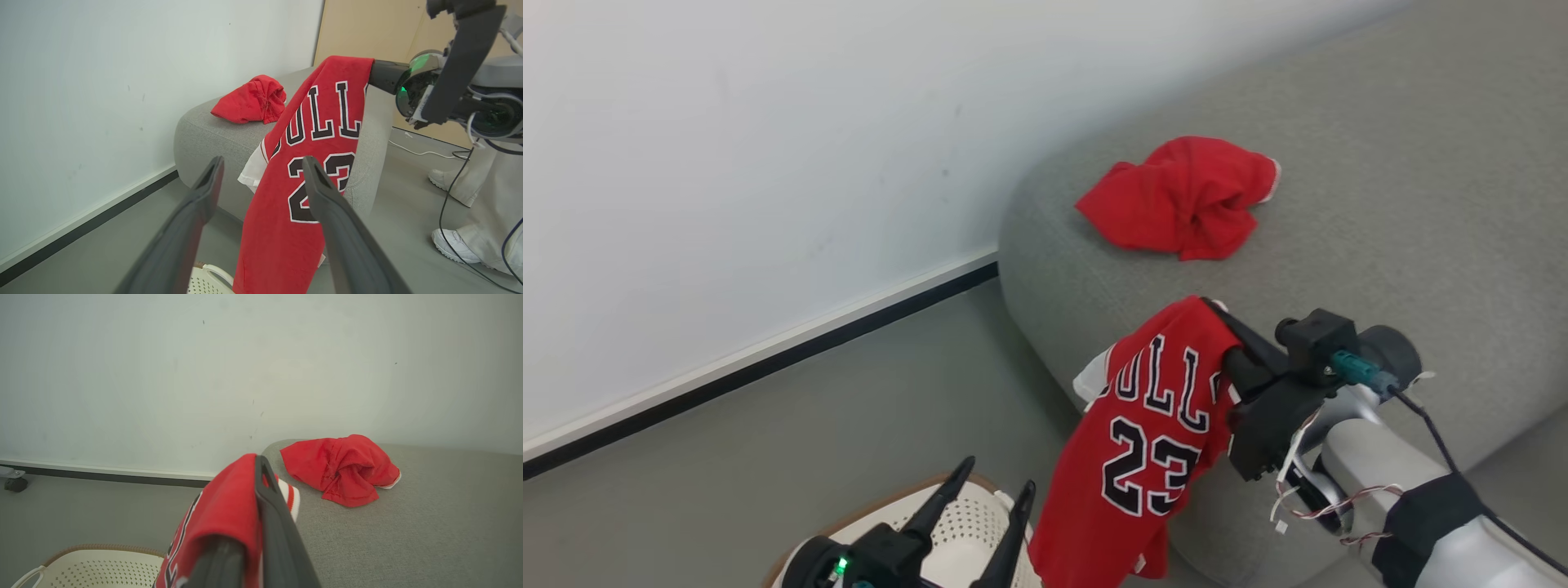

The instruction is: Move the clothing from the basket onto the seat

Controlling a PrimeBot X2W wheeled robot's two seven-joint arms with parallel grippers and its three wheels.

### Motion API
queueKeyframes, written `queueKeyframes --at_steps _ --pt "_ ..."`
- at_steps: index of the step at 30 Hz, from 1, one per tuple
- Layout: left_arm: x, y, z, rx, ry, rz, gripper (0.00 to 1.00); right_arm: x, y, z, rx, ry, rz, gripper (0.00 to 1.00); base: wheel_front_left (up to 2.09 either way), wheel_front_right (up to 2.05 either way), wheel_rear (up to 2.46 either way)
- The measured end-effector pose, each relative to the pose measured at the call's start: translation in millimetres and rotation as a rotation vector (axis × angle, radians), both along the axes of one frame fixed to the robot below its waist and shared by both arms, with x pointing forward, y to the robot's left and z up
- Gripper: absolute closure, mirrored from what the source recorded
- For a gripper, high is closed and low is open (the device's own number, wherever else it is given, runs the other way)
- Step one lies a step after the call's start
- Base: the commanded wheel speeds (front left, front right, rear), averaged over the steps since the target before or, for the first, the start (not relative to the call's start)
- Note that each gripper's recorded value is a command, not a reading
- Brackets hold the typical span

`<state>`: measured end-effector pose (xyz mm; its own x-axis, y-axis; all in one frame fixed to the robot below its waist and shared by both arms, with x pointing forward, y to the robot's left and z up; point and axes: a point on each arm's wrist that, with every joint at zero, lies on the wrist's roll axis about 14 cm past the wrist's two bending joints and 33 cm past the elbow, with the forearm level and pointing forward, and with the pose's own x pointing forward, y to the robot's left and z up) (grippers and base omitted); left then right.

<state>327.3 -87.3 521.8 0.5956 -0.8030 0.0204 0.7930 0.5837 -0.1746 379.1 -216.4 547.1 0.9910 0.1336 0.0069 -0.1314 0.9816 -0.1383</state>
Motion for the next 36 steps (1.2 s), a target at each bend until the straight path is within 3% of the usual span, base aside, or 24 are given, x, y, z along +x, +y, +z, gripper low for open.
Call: queueKeyframes --at_steps 9,21,25,36 --pt "-27.4 -48.9 -3.5 -0.005 0.015 -0.194 0.00 -33.5 -69.9 19.6 -0.044 -0.064 -0.189 1.00 0.00 0.00 0.00" --pt "-20.5 -58.9 -18.0 0.002 0.053 -0.228 0.00 -34.6 -88.1 36.0 -0.069 -0.108 -0.241 1.00 0.00 0.00 0.00" --pt "-10.3 -52.9 -24.4 0.010 0.061 -0.209 0.00 -23.5 -89.3 47.0 -0.078 -0.129 -0.235 1.00 0.00 0.00 0.00" --pt "35.0 -38.7 -25.5 -0.013 0.045 -0.130 0.00 39.6 -118.1 143.7 -0.165 -0.294 -0.250 1.00 0.00 0.00 0.00"
